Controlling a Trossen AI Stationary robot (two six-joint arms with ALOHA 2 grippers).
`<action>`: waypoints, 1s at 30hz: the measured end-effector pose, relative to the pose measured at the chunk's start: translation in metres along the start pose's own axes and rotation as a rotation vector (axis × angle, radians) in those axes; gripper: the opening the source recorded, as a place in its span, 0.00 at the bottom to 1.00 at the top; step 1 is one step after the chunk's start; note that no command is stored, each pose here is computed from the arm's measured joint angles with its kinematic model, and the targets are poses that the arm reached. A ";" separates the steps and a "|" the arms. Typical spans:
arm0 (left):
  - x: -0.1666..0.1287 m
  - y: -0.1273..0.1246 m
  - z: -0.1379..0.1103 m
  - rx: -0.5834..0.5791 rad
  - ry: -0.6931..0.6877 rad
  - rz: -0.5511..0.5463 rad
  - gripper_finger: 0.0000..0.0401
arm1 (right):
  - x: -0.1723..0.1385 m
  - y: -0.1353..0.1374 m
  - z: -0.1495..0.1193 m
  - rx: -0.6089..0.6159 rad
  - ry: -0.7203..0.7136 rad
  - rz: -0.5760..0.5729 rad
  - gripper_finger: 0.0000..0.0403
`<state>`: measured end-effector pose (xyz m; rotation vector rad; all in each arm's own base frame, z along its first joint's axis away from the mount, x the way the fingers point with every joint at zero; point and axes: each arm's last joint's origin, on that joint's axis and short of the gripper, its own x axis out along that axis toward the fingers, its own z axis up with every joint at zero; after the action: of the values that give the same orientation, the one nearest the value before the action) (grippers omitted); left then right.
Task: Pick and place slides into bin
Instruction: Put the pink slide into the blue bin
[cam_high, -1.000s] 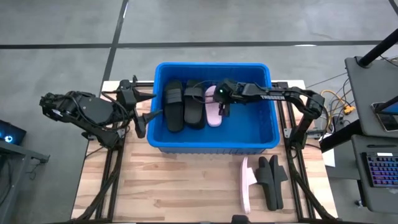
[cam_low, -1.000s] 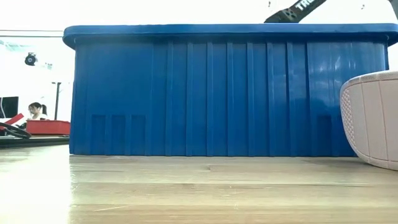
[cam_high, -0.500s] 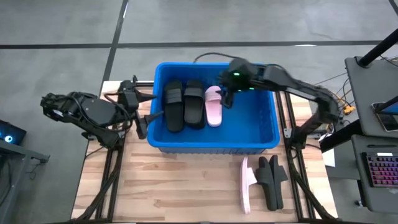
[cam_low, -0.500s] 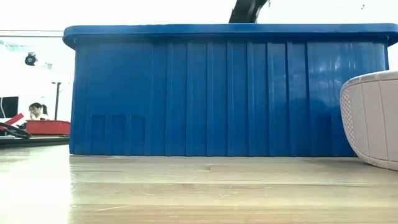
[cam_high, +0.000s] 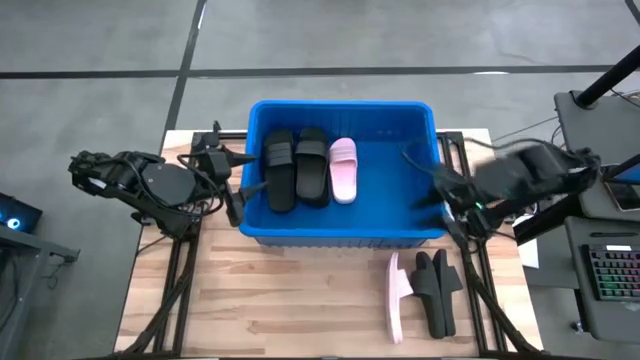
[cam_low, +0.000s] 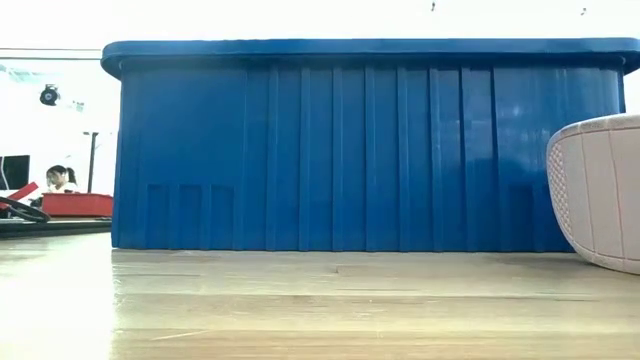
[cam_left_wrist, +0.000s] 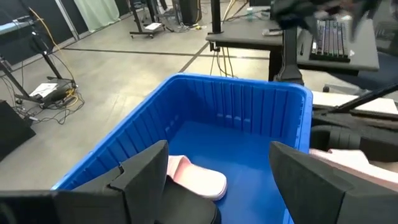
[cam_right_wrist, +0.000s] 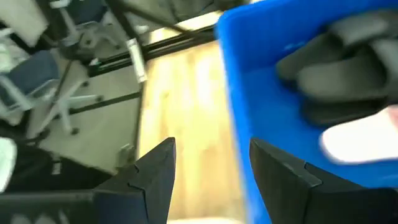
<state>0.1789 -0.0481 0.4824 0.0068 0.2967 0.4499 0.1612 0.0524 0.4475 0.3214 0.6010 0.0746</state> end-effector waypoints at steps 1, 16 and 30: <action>0.001 -0.001 0.001 -0.005 -0.005 0.003 0.65 | -0.003 0.007 -0.009 0.003 0.005 0.014 0.48; 0.025 -0.025 0.007 -0.059 -0.070 0.084 0.65 | 0.019 0.071 -0.120 -0.146 0.228 -0.062 0.48; 0.051 -0.050 0.000 -0.024 -0.041 0.096 0.65 | 0.092 0.110 -0.178 -0.251 0.386 -0.285 0.48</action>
<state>0.2441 -0.0716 0.4650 0.0072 0.2515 0.5484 0.1388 0.2207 0.2946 -0.0275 1.0038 -0.0641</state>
